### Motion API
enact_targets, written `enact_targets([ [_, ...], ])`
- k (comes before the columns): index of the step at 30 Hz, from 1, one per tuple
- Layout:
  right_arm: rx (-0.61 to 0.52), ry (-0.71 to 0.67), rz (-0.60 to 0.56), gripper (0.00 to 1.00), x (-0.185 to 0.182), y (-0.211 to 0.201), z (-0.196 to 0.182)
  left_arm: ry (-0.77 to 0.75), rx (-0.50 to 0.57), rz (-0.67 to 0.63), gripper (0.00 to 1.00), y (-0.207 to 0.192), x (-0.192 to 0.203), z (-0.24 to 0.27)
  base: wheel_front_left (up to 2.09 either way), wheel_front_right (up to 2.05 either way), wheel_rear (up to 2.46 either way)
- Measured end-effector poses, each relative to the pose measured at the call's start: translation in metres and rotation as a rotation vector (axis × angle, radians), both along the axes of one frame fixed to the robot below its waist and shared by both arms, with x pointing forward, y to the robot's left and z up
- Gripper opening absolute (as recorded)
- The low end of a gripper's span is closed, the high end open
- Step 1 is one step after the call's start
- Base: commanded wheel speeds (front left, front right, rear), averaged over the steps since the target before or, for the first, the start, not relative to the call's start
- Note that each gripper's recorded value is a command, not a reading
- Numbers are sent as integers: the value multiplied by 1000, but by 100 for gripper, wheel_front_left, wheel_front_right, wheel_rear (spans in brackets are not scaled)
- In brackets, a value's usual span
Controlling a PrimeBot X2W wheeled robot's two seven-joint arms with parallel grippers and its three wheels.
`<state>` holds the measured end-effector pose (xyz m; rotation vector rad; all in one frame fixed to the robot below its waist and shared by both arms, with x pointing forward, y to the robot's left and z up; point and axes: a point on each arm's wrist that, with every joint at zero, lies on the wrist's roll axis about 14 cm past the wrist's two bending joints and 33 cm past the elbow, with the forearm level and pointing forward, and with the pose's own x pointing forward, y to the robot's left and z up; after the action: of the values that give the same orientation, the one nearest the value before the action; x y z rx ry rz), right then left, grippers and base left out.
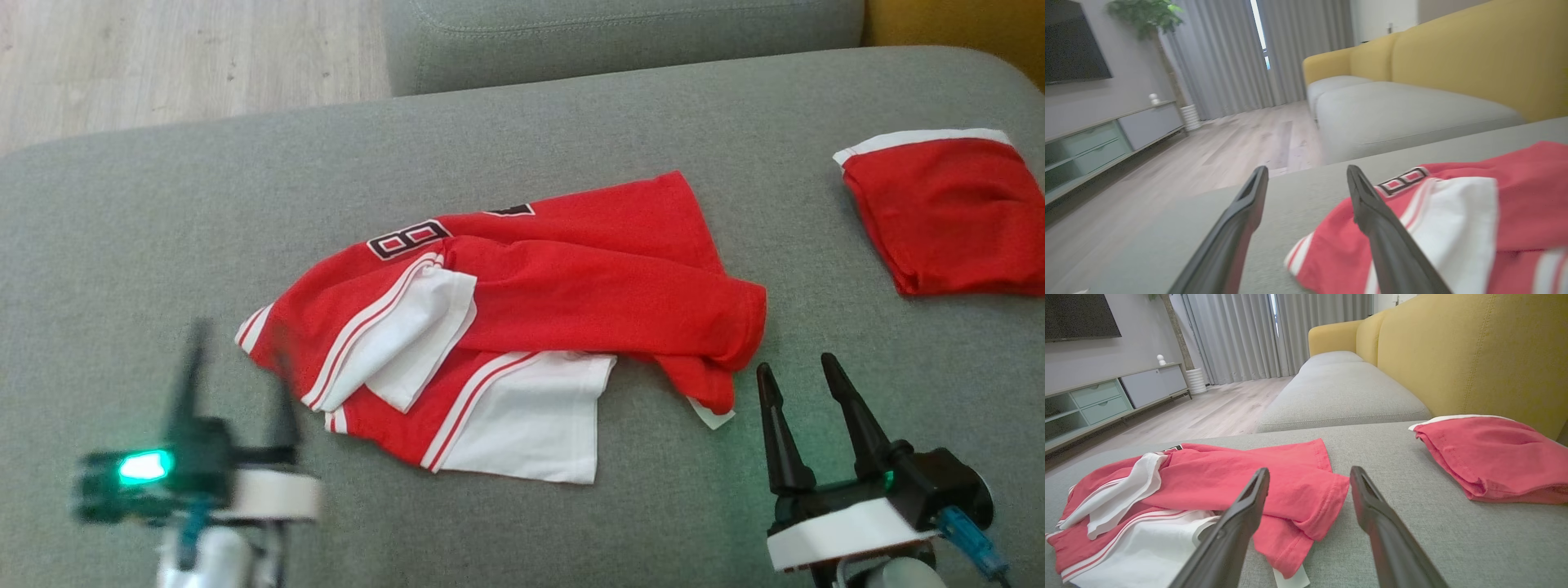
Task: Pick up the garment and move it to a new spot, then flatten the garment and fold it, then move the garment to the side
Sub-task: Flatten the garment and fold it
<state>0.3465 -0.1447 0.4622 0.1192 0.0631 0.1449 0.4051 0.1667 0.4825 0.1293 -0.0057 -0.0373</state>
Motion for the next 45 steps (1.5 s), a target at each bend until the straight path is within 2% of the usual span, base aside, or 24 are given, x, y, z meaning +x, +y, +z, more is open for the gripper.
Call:
enact_targets([
  [2,0,-2,1,100,0,0,1,-11,22,-119,100,-29,-7,3,0,0,0],
  [5,0,-2,3,100,-1,1,0,54,58,-279,100,-67,-27,-20,0,0,0],
  [10,1,1,7,100,-1,3,0,221,79,-403,100,-85,-52,-69,0,0,0],
  [14,2,12,5,100,-2,2,-3,291,48,-423,100,-92,-47,-86,0,0,0],
  [20,-1,27,-16,100,-4,-4,-8,334,86,-428,100,-92,-22,-97,0,0,0],
  [25,-4,35,-34,100,-5,-10,-10,424,98,-433,98,-91,-22,-117,0,0,0],
  [26,-4,35,-35,100,-5,-10,-10,431,94,-439,74,-91,-22,-118,0,0,0],
  [27,-4,35,-36,100,-5,-10,-10,435,94,-440,45,-92,-22,-119,0,0,0],
  [28,-4,34,-37,100,-5,-11,-10,433,94,-441,33,-93,-21,-119,0,0,0],
  [29,-4,33,-37,100,-5,-11,-9,433,97,-442,0,-93,-20,-118,0,0,0],
  [36,-2,24,-25,100,-4,-7,-7,393,99,-430,0,-90,-17,-109,0,0,0],
  [45,2,9,-4,100,-2,-1,-3,159,49,-368,0,-88,3,-43,0,0,0],
])
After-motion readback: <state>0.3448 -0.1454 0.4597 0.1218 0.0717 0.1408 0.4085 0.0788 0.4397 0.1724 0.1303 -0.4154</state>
